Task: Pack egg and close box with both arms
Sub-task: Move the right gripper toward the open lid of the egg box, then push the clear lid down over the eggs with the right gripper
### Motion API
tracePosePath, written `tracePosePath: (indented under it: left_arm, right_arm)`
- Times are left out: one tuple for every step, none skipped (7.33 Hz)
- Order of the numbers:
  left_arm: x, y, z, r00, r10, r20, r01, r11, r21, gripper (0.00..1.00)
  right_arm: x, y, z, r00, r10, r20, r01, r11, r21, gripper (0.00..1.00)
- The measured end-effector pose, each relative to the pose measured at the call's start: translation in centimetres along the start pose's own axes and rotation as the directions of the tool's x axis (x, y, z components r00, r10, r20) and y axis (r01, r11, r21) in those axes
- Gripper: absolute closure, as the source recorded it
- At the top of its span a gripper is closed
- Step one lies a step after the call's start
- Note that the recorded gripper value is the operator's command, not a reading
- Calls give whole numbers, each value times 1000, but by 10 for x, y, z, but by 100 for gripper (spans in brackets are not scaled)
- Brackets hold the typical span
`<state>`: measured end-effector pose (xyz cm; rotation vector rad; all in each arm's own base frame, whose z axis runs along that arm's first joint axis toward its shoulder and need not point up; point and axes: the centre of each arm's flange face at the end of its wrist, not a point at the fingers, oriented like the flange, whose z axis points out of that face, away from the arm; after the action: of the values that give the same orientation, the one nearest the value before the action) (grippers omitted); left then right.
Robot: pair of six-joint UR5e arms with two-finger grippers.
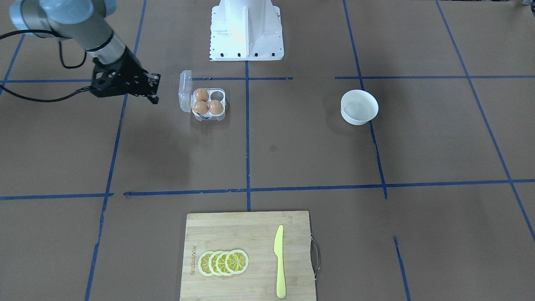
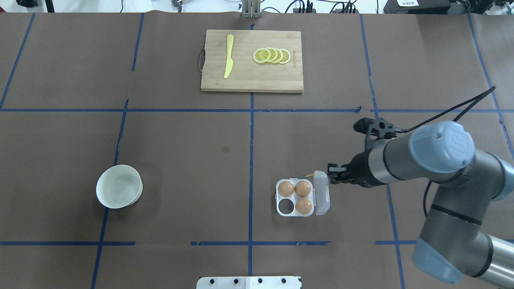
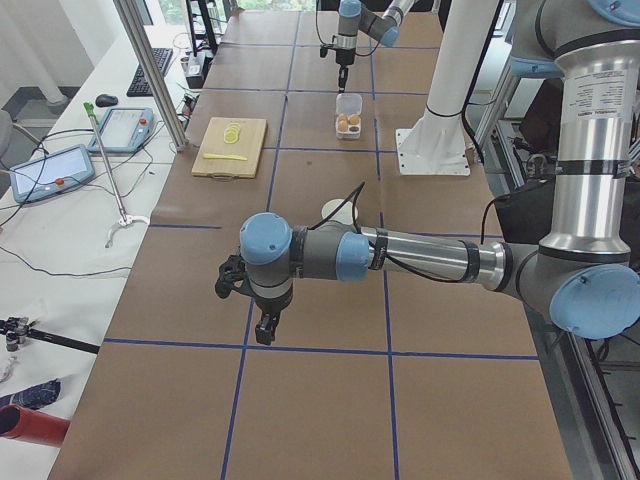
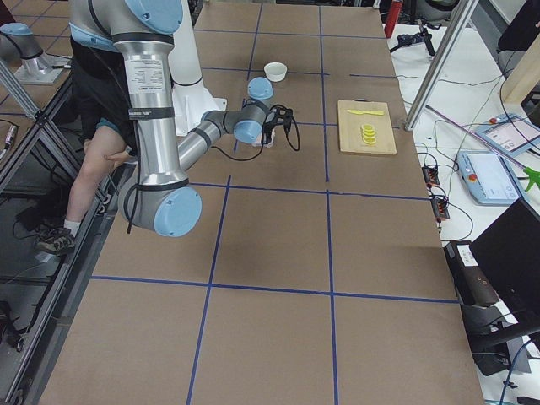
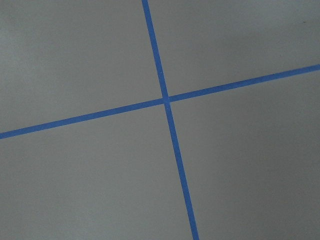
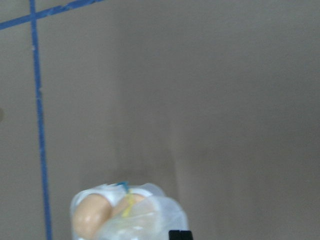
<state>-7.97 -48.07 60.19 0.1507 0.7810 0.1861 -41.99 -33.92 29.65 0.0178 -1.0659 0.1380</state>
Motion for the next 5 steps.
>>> tracePosePath:
  left_arm:
    - [0,-1,-1,1000,1,0,-1,1000,1,0]
    - [1,-1,-1,1000,2,0,-2,1000,2,0]
    - [1,-2,-1,1000,4,1,-4,1000,3,0]
    - [3,-3,-4,1000,9,5,-9,1000,7,0]
    - [4,-4,-6,1000,15,12,-15,1000,9,0]
  right_arm:
    - [-46,11,1,1000,18,9,-18,1000,-3,98]
    - [-73,19,0,1000,31,3,-31,999,-7,89]
    - [-80,18,-1,999,40,-13,-40,999,-6,80]
    - [-75,6,-5,998,46,-49,-47,999,-6,73]
    - [-63,-14,-15,995,29,-95,-31,999,-14,71]
